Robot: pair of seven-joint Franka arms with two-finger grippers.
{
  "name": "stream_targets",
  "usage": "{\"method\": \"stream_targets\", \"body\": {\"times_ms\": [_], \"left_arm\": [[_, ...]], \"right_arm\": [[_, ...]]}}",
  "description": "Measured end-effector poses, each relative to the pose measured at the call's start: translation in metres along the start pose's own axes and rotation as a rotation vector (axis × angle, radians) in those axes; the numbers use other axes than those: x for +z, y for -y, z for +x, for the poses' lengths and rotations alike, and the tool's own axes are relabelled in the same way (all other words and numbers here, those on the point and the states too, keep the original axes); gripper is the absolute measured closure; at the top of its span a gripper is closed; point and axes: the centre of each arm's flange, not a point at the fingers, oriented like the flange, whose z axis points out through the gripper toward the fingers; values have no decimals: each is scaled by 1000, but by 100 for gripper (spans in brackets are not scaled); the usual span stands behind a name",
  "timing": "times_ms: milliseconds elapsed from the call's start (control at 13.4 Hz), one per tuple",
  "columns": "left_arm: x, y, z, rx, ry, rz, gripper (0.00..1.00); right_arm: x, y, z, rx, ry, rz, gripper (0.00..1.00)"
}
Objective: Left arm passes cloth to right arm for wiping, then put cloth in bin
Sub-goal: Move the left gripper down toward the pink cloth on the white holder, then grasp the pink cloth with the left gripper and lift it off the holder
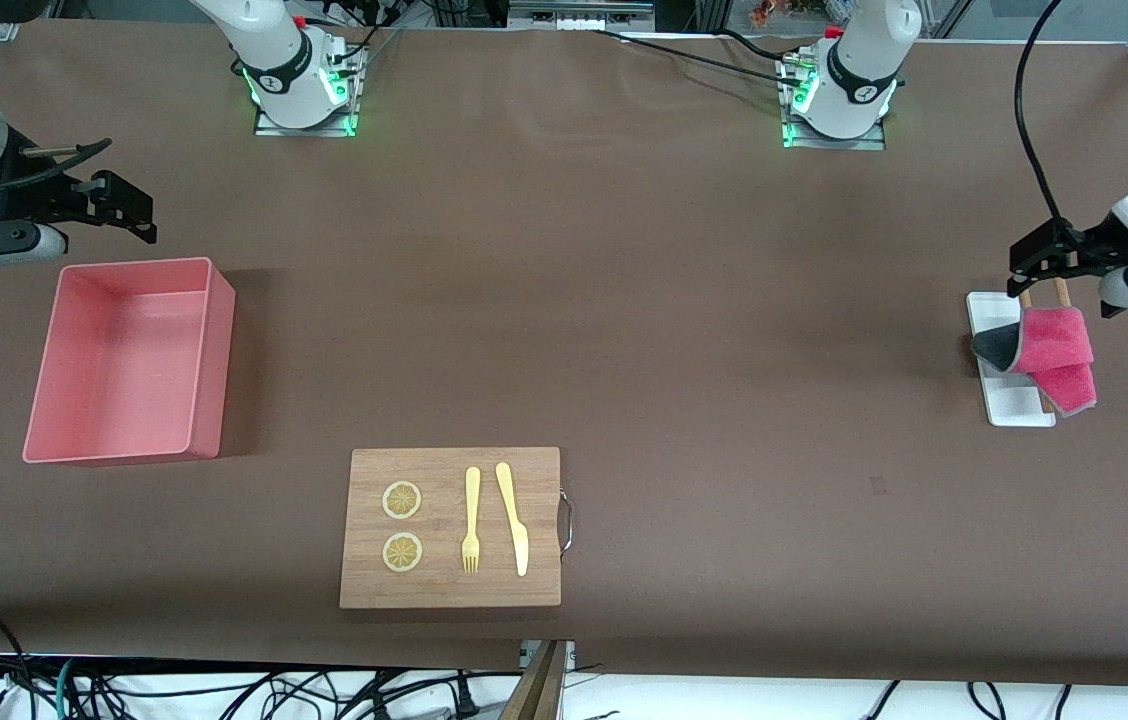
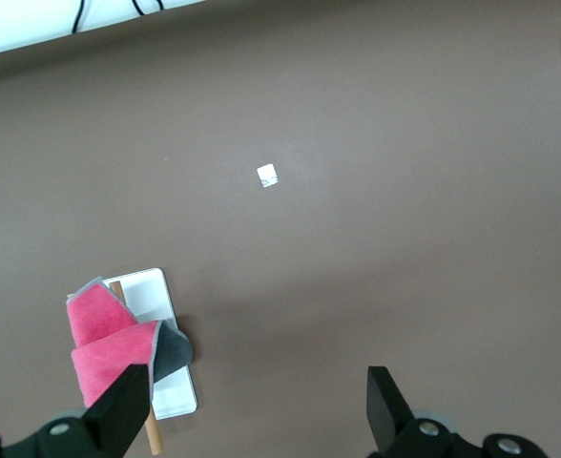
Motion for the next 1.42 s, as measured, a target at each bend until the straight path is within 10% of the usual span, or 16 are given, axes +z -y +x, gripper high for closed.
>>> {"method": "stream_targets", "body": {"times_ms": [747, 1419], "left_arm": [[53, 2, 18, 19, 94, 24, 0], [193, 23, 15, 152, 465, 118, 0]], "right_arm": [[0, 0, 0, 0, 0, 0, 0], [0, 0, 0, 0, 0, 0, 0]]}}
